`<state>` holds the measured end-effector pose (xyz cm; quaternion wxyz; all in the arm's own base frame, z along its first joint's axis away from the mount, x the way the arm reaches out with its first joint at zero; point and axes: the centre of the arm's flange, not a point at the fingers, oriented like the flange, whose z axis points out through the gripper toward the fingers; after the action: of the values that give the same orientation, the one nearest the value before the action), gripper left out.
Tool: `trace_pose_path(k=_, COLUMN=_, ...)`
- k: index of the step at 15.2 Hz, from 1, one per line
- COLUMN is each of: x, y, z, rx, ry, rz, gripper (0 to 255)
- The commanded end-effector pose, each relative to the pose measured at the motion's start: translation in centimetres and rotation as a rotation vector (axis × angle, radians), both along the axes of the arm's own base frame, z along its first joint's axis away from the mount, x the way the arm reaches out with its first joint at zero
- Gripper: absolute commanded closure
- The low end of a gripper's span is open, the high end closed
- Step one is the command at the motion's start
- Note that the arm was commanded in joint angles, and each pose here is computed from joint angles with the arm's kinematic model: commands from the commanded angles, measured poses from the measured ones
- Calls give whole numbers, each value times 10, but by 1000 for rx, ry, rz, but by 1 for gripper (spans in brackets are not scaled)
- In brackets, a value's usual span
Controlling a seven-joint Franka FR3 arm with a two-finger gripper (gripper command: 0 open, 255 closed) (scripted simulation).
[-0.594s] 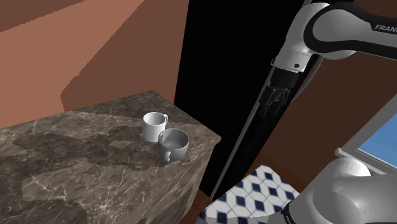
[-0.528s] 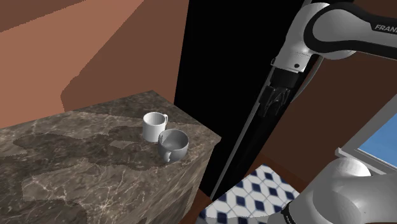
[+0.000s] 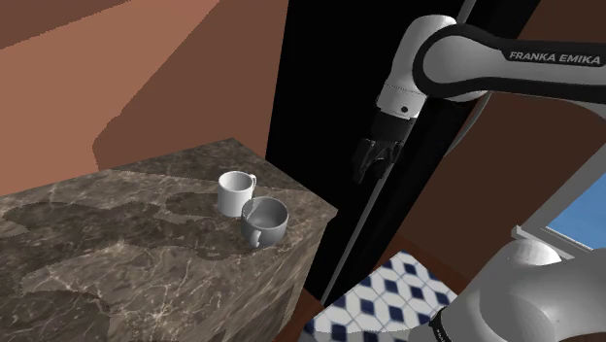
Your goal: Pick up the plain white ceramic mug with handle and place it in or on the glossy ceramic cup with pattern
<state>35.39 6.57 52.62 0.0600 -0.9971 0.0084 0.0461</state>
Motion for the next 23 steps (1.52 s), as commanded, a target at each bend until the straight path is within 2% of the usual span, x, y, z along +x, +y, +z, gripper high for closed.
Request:
trace_pose_path(k=1, x=17, y=18, z=-10, rx=-8, ry=-16, rz=2, gripper=0)
trace_pose_path(k=23, x=195, y=215, z=-113, rx=-110, ry=-167, rz=29, gripper=0)
